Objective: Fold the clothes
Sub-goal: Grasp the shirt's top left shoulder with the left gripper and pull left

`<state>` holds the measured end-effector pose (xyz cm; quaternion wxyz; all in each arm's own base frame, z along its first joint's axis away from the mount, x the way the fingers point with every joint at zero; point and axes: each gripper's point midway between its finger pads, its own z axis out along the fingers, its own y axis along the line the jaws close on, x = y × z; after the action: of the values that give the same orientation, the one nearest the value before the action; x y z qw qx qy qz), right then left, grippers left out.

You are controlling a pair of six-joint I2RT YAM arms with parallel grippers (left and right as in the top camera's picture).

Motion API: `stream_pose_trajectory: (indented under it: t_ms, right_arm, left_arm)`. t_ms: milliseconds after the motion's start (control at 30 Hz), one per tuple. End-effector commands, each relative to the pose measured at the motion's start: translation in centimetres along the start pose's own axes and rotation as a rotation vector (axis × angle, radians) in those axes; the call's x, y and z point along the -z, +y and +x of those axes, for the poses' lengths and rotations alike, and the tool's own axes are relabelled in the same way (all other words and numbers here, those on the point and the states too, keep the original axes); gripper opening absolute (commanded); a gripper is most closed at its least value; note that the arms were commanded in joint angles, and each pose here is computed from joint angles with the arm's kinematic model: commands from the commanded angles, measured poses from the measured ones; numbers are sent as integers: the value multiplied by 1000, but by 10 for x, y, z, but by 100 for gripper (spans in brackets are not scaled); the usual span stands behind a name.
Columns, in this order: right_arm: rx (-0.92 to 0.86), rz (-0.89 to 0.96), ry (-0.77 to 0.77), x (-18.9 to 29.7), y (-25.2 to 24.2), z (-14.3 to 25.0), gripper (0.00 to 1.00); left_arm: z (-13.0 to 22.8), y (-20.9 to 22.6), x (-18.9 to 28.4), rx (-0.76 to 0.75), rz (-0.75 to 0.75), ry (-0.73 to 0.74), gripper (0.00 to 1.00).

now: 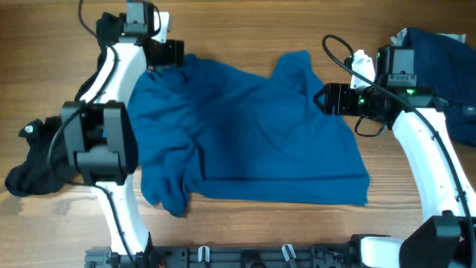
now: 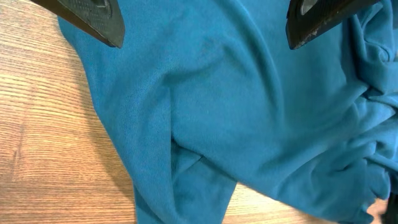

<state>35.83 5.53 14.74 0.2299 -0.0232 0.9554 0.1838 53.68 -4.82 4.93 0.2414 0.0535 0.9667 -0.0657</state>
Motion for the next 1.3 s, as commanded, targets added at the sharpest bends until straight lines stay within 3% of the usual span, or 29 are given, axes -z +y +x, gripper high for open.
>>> stream_pose_trajectory:
  t_ms: [0,133,200,300,433,600,733,800,1067,1200,1233,1267]
  right_arm:
    - [22,3,-6,1,0,-4,84]
    - [21,3,-4,1,0,-4,83]
    - [21,3,-4,1,0,-4,83]
    - [24,3,-10,1,0,-5,83]
    - [29,3,-23,1,0,-8,83]
    - [33,10,-31,1,-1,-11,83]
    - [33,10,-31,1,-1,-10,83]
    - [34,10,-33,1,-1,-11,83]
    - [37,10,-39,1,-1,-13,83]
    - [38,12,-41,1,-1,-13,83]
    - [38,14,-42,1,-2,-13,83]
    - [39,14,-43,1,-2,-14,83]
  left_arm:
    - [16,-4,-29,-102,41,51,78]
    - [13,-3,-34,-105,40,33,72]
    - [12,-6,-34,-106,50,30,56]
    - [18,-20,-34,-111,100,52,5]
    - [6,-28,-16,-119,100,17,4]
    - [-44,-18,63,-121,-39,-152,4]
    - [-55,-25,124,-141,-112,-212,4]
    - [-38,-39,134,-160,-95,-152,4]
    - [96,-78,111,-217,-1,388,4]
    - [141,-82,113,-188,11,561,4]
    - [145,-81,115,-187,10,577,9]
    - [147,-81,116,-186,9,586,25]
